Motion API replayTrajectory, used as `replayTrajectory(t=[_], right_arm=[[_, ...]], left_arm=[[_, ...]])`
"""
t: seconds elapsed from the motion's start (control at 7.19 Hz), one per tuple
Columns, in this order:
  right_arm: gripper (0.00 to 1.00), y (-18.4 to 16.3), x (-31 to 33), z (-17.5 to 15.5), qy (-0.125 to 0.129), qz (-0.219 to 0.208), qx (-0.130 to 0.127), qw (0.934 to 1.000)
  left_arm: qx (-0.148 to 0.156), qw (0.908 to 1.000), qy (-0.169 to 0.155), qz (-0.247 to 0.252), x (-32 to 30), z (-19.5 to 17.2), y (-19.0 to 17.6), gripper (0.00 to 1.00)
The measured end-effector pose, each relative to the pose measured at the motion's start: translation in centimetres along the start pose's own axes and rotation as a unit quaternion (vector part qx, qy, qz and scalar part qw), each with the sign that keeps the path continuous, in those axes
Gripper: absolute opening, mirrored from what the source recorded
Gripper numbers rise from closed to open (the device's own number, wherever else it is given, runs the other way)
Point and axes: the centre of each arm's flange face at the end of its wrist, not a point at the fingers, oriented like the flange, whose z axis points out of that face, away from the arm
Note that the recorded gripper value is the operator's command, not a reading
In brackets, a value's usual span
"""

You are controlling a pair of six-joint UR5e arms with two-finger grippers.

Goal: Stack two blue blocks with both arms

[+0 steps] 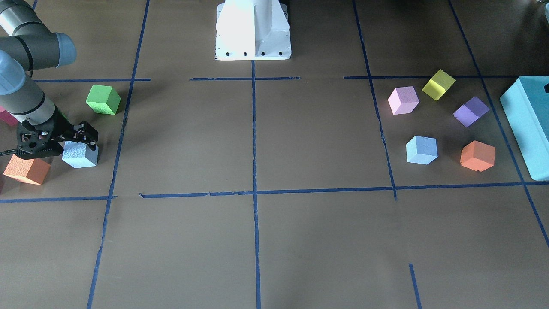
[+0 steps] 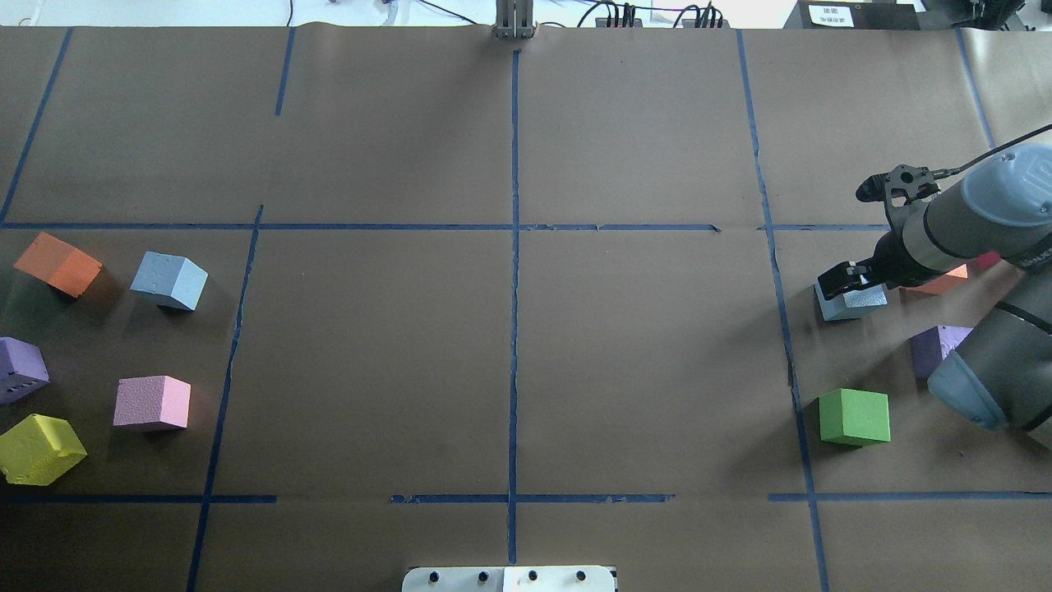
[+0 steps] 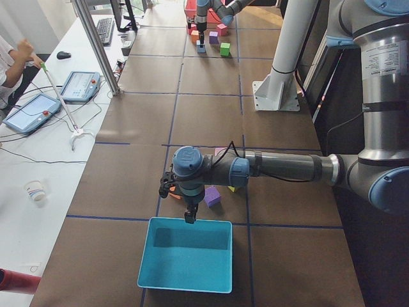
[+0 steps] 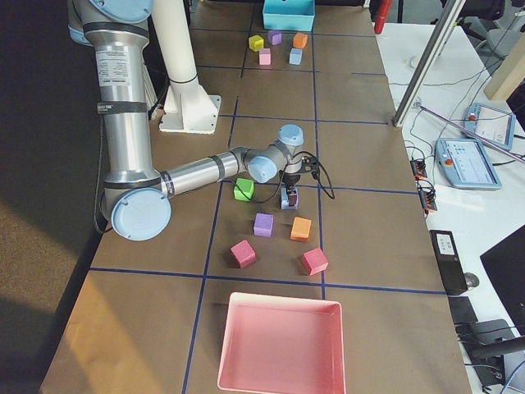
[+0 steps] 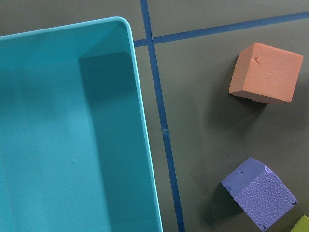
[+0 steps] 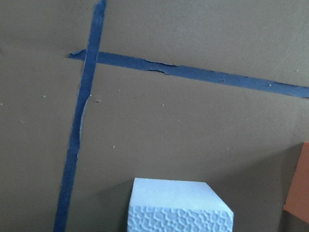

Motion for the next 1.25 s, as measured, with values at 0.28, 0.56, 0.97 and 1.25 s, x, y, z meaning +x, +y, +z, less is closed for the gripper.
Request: replayTrajectory(t=[0.28,0.56,0.97,1.25], right_arm=[[0.14,-0.2,-0.4,1.6,0.004,-0.002,-0.011,0.9999],[0.03,-0.4,-1.0,1.3,0.000,-0.004,-0.009,1.0000],[0.04,-4.9,-12.6,-3.1,-0.037,0.008,0.002,0.9993],[0.04,-9.0,-28.4,-5.4,-0.044,0.066,-0.005,0.9968]], left_arm=[[0.000,1.0000,0.000,0.000,0.0,0.0,0.0,1.00],[0.000,1.0000,0.001,0.000,0.0,0.0,0.0,1.00],[0.002,1.0000,0.000,0.002,0.2,-0.2,-0.1,1.00],[0.003,1.0000,0.000,0.003,0.3,-0.3,-0.1,1.00]])
